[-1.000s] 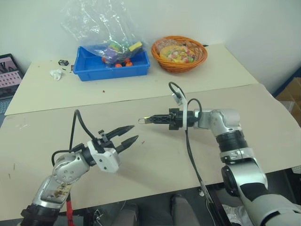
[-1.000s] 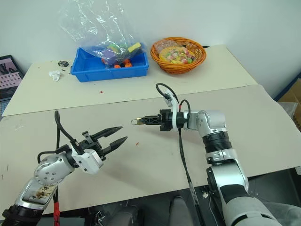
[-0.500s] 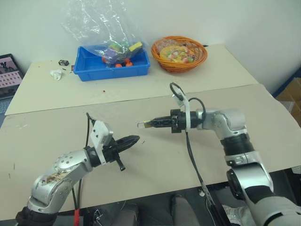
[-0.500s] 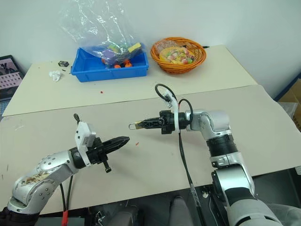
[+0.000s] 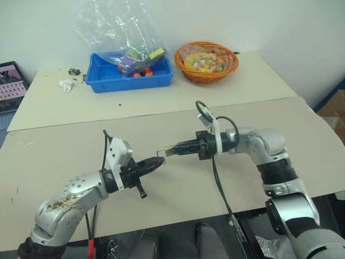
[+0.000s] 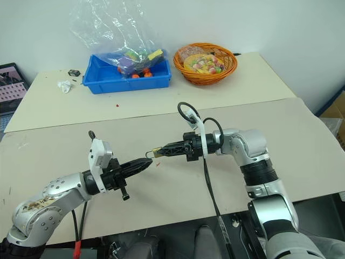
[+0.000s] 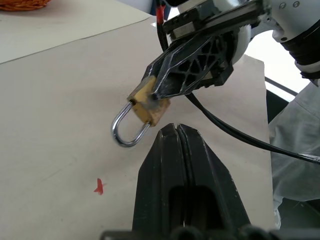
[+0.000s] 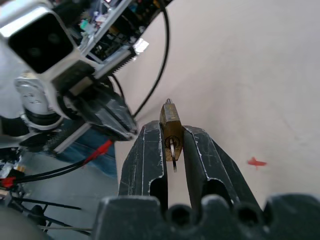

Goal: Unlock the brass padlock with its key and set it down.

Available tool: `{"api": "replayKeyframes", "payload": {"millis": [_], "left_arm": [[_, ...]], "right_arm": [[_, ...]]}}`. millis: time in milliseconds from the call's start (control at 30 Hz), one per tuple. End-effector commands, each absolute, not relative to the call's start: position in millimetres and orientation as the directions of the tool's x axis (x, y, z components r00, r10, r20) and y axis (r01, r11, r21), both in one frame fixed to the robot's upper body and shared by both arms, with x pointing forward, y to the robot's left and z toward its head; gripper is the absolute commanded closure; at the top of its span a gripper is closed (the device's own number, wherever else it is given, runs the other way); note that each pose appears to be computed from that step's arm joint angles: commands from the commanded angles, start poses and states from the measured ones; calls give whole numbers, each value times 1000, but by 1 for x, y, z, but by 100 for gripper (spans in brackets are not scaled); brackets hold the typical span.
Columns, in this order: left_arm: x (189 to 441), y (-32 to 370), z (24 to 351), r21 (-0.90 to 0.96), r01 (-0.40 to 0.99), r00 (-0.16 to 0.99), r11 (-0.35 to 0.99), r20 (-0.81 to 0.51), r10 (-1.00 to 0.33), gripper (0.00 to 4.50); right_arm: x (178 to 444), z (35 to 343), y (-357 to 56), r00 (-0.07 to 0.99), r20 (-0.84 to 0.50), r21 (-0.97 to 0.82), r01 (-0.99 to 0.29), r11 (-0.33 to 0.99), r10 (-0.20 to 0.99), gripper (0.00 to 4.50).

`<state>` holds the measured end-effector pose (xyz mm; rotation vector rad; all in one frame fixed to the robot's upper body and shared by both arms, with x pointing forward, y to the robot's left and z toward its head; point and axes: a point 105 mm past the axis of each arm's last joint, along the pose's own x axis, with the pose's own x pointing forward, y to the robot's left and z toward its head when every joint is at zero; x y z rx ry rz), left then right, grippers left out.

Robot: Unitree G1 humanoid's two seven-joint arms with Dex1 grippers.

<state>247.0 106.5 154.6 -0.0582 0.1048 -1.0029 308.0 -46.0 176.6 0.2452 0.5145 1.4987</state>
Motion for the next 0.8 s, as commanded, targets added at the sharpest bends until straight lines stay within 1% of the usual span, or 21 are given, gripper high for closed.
{"api": "replayKeyframes", "payload": {"millis": [33,267,800], "left_arm": [[247,107,165,-51,841,537,538,-34,-843,445],[245,103,166,-41,849,527,527,-21,-850,445],[248,106,164,-39,837,545,546,-27,-838,445]], "right_arm": [[301,194,-46,-37,-114,444,-896,17,993,426],[295,193,-45,-57,-122,443,-897,3,991,426],[286,190,-45,-85,-122,446,-895,-22,989,426]]}}
